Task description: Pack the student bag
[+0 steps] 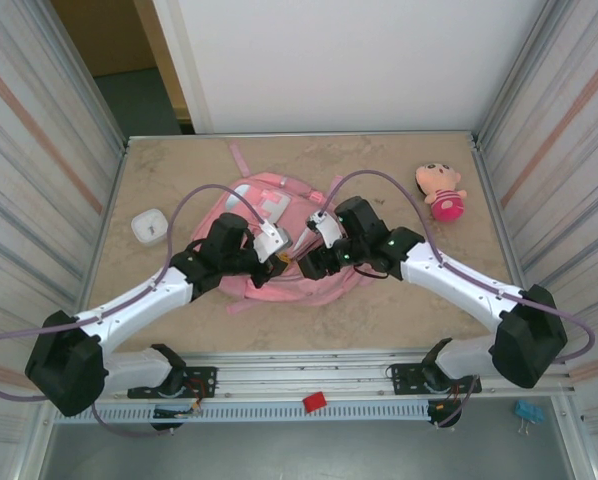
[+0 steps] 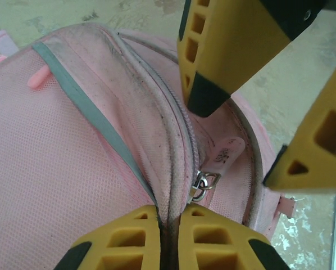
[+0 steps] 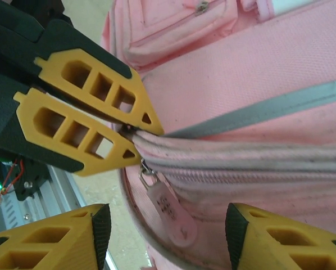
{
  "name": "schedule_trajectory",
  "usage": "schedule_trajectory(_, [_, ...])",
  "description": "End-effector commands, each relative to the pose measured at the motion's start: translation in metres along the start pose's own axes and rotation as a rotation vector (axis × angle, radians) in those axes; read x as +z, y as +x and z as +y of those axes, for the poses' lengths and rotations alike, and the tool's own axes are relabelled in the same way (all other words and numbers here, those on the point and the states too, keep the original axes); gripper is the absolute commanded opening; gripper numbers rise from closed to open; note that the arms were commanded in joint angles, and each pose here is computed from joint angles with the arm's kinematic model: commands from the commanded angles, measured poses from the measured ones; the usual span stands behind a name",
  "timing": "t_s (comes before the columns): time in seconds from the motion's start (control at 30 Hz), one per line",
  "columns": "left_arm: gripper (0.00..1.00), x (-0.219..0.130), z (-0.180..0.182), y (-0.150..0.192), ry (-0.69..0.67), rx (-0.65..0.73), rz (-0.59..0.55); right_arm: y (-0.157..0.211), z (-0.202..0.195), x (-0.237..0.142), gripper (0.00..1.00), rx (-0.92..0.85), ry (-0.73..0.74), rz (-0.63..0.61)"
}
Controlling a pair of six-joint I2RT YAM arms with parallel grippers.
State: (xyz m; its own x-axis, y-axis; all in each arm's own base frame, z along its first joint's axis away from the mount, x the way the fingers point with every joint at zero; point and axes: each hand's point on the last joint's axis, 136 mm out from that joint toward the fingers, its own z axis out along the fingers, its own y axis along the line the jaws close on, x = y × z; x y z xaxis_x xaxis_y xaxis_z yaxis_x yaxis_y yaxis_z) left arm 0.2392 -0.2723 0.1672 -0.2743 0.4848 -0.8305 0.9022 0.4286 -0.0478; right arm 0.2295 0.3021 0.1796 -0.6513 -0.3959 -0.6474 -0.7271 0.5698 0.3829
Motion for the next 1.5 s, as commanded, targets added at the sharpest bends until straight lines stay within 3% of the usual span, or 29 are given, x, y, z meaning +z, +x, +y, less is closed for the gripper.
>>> schedule_trajectory(0.0, [0.0,-0.009,-0.007,-0.046,0.063,-0.012,-0.131,-0.006,0.008,0.004,0.57,-0.051,-0.017,0.013])
schedule_trajectory(0.23, [0.0,-0.011,-0.013,-0.056,0.105,-0.02,-0.163,-0.011,-0.007,0.011,0.53,-0.039,0.061,0.017])
schedule_trajectory(0.4, [0.0,-0.013,-0.008,-0.053,0.068,-0.019,-0.144,-0.016,-0.024,0.008,0.23,-0.016,0.166,0.0])
schedule_trajectory(0.57, [0.0,-0.017,0.006,-0.037,-0.04,-0.015,-0.079,-0.01,-0.04,-0.009,0.08,0.029,0.233,-0.029])
schedule_trajectory(0.8, [0.0,-0.026,0.026,-0.007,-0.192,-0.014,0.003,0.0,-0.072,-0.039,0.0,0.189,0.251,-0.13])
schedule_trajectory(0.97, [0.0,-0.034,0.042,0.003,-0.309,-0.078,0.021,0.003,-0.062,-0.041,0.0,0.178,0.17,-0.139])
schedule_trajectory(1.03, [0.11,-0.038,0.049,0.003,-0.356,-0.124,0.012,0.0,-0.053,-0.038,0.0,0.15,0.141,-0.132])
schedule_trajectory(1.17, [0.48,-0.046,0.047,0.007,-0.367,-0.32,-0.007,-0.008,-0.041,-0.031,0.0,0.114,0.117,-0.123])
schedule_trajectory(1.2, [0.53,-0.049,0.046,0.009,-0.374,-0.379,-0.009,-0.011,-0.041,-0.03,0.0,0.111,0.118,-0.125])
schedule_trajectory(1.47, [0.79,-0.066,0.027,0.061,-0.402,-0.962,0.001,-0.015,-0.037,-0.013,0.0,0.101,0.102,-0.081])
